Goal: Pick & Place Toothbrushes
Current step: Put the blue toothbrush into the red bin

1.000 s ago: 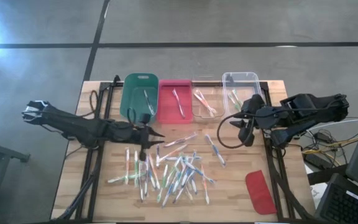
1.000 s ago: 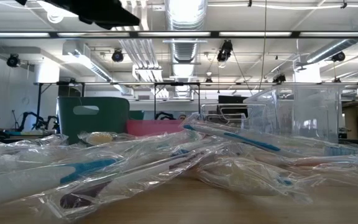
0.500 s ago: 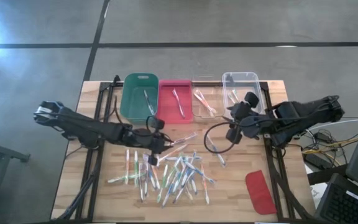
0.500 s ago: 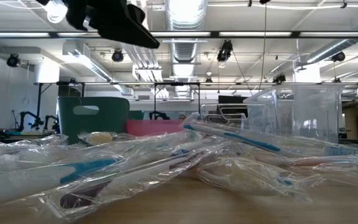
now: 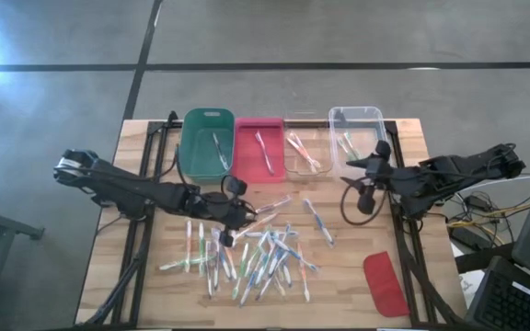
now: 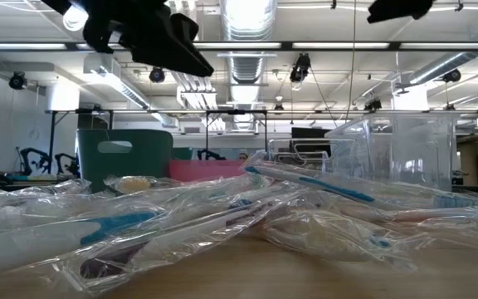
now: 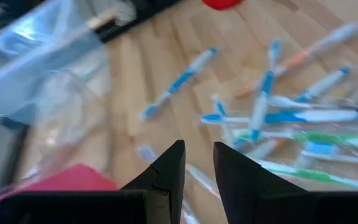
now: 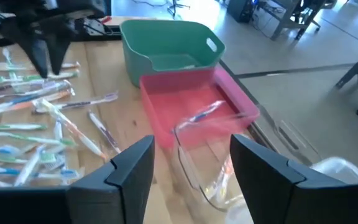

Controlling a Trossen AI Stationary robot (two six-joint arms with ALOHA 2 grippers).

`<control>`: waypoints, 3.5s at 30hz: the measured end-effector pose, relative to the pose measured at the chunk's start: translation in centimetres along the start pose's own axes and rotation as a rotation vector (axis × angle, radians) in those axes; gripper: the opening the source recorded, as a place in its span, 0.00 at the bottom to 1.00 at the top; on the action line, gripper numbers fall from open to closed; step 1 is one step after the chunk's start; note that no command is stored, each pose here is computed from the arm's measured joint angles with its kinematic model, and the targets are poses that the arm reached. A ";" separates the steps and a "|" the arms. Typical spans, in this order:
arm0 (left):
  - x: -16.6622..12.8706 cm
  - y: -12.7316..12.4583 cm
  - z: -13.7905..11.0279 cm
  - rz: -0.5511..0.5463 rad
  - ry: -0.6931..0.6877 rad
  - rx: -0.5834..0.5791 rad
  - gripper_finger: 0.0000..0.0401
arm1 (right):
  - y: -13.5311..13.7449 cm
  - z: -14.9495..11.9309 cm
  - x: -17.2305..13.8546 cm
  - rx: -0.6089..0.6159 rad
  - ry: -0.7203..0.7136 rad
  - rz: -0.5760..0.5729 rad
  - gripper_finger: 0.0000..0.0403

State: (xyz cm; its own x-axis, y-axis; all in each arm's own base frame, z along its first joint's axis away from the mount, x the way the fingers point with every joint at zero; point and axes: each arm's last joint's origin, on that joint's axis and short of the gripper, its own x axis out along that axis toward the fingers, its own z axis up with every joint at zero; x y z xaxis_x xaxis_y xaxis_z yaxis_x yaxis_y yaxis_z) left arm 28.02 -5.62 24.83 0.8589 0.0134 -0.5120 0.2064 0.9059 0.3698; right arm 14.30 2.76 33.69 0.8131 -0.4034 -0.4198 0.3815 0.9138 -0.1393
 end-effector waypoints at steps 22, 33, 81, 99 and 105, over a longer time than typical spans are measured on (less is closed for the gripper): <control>8.0 -1.8 3.7 -0.236 0.147 0.215 0.25 | -0.7 -6.2 1.0 -0.086 0.073 -0.014 0.62; 10.6 -2.4 3.7 -0.274 0.226 0.257 0.45 | -0.3 -6.8 1.7 -0.194 0.087 -0.023 0.70; 12.9 -3.4 2.9 -0.248 0.203 0.195 0.42 | -1.1 -8.6 0.3 -0.077 -0.266 0.253 0.76; 14.7 -4.0 2.2 -0.265 0.255 0.194 0.30 | -1.0 -8.9 0.5 -0.066 -0.230 0.252 0.64; 14.7 -4.0 2.2 -0.264 0.253 0.194 0.20 | -1.0 -9.0 0.5 -0.073 -0.220 0.251 0.60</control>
State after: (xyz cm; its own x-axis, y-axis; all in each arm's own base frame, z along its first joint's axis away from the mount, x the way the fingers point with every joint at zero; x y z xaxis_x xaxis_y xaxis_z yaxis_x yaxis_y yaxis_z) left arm 40.83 -9.95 17.54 0.6269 -0.0832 -0.7747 0.5094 0.7961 0.3267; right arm 10.40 2.04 25.58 0.9560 -0.1590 -0.2465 0.1318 0.9836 -0.1233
